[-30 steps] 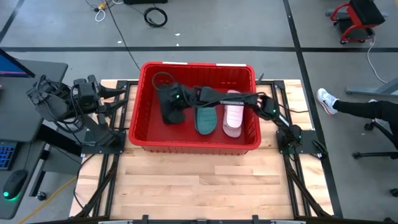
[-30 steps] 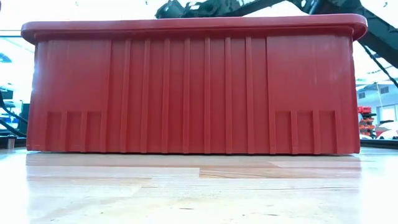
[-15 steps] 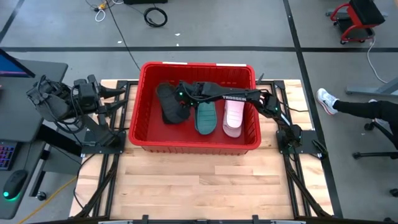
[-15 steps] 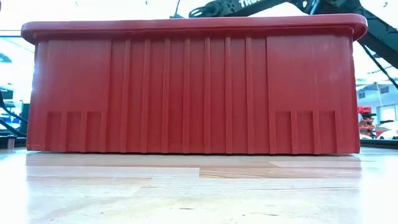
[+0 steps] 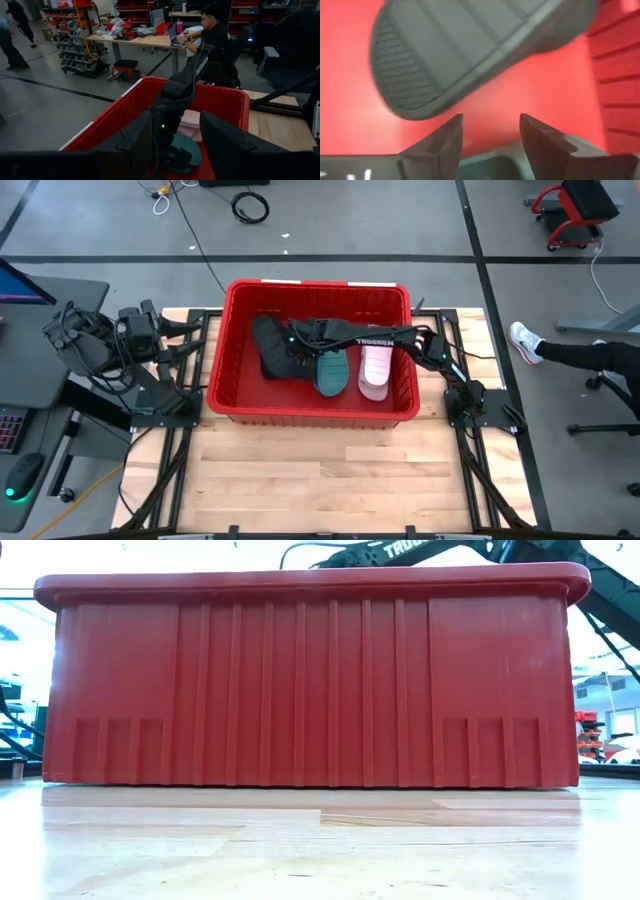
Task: Pick and place slides into bin
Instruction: Put the black slide in the red bin, then return to Home Position
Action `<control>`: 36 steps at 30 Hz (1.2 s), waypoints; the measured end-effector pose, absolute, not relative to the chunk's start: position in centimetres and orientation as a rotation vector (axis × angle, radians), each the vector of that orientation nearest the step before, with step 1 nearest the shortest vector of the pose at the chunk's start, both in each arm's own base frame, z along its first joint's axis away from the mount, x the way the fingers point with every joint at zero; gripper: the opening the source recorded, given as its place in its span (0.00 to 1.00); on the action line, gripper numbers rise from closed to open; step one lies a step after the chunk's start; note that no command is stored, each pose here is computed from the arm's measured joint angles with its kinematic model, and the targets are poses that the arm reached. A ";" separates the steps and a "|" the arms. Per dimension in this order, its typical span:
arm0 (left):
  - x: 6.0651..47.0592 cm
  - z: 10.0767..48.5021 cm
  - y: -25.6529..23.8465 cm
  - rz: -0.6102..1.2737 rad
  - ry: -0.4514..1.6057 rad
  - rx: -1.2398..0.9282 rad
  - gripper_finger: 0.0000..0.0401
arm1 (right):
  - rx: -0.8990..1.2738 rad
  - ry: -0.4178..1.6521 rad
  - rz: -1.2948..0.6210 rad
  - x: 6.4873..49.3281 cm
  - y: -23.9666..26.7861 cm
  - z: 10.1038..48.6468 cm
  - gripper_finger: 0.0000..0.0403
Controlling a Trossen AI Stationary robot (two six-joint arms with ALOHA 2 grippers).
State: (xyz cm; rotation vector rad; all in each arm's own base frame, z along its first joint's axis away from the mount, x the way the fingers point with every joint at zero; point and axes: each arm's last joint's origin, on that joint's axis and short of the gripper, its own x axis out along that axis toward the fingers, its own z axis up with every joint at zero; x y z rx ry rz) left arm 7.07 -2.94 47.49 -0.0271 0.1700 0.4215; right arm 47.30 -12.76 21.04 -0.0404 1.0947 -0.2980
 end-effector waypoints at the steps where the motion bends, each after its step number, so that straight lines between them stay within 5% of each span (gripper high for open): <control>1: 7.1 47.5 -2.9 0.422 0.170 -0.028 0.43 | -0.036 1.099 -0.279 47.3 -12.5 20.5 0.50; 9: 7.1 47.5 -2.9 0.422 0.169 -0.029 0.44 | -0.003 1.015 -0.112 48.4 -9.5 19.0 0.50; 23: 7.1 47.5 -2.9 0.422 0.165 -0.046 0.43 | 0.128 0.920 -0.256 49.0 -9.3 18.9 0.50; 36: 7.1 47.5 -2.9 0.423 0.165 -0.048 0.41 | 0.269 0.864 -0.270 46.6 -9.6 25.2 0.48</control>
